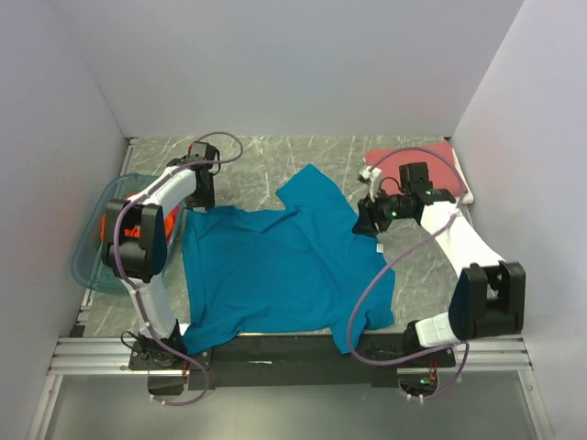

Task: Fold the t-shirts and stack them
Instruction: Flatten the tshirt out

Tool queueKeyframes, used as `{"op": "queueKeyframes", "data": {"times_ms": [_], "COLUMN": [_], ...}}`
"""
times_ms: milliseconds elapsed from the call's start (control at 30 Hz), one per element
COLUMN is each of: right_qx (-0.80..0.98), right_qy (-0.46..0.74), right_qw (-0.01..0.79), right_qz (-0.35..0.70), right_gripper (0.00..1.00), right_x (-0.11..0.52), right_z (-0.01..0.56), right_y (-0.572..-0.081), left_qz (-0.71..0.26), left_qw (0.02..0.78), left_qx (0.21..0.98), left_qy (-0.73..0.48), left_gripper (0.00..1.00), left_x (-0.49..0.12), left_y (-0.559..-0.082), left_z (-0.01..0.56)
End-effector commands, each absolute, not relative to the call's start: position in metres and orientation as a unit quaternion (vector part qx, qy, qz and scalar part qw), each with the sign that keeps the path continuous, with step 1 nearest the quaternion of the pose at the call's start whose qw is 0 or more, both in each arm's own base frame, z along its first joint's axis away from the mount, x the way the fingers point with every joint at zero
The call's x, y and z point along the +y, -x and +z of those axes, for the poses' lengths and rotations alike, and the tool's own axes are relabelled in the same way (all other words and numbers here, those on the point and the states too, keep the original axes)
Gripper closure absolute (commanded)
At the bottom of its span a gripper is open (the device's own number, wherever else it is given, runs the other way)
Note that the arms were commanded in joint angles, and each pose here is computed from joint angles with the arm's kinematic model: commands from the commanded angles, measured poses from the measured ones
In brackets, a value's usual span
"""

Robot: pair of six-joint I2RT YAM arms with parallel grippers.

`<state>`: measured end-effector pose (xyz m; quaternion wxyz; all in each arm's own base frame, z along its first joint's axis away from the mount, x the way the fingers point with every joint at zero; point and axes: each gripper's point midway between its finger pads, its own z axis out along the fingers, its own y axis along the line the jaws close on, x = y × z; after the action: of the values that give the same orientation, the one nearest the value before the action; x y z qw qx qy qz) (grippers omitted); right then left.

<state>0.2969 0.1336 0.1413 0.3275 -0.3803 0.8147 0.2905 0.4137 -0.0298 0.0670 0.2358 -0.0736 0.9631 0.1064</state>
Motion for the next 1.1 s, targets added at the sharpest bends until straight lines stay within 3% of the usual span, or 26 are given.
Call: {"op": "queueKeyframes", "data": {"times_ms": [0,233,400,533,1067], "right_qx": [0.845,0.879,0.899,0.91,0.931], "right_qy": [0.319,0.264,0.242,0.237,0.215], "right_qw": [0.362,0.3,0.264,0.238,0.182], "right_qz": [0.232,0.259,0.253,0.243,0.232], "right_gripper": [0.47,0.47,0.47,0.47,0.48], "right_x": [0.123,0.135,0.141,0.142,0.142], "right_z": [0.154,0.135,0.11,0.087,0.041], "right_y": [-0.355,-0.433,-0.461,-0.466,-0.472], "left_qz": [0.097,0.032,-0.018,-0.032,-0.027], "left_qw": [0.282,0.368,0.436,0.458,0.492], "left_qx": [0.952,0.928,0.898,0.886,0.867], "left_qy": [0.067,0.046,0.054,0.066,0.072], "left_gripper": [0.55,0.5,0.29,0.2,0.21], "left_x": [-0.031,-0.043,-0.044,-0.038,-0.029], "left_y": [-0.418,-0.394,-0.369,-0.351,-0.325], "left_z": [0.099,0.148,0.18,0.184,0.19]}}
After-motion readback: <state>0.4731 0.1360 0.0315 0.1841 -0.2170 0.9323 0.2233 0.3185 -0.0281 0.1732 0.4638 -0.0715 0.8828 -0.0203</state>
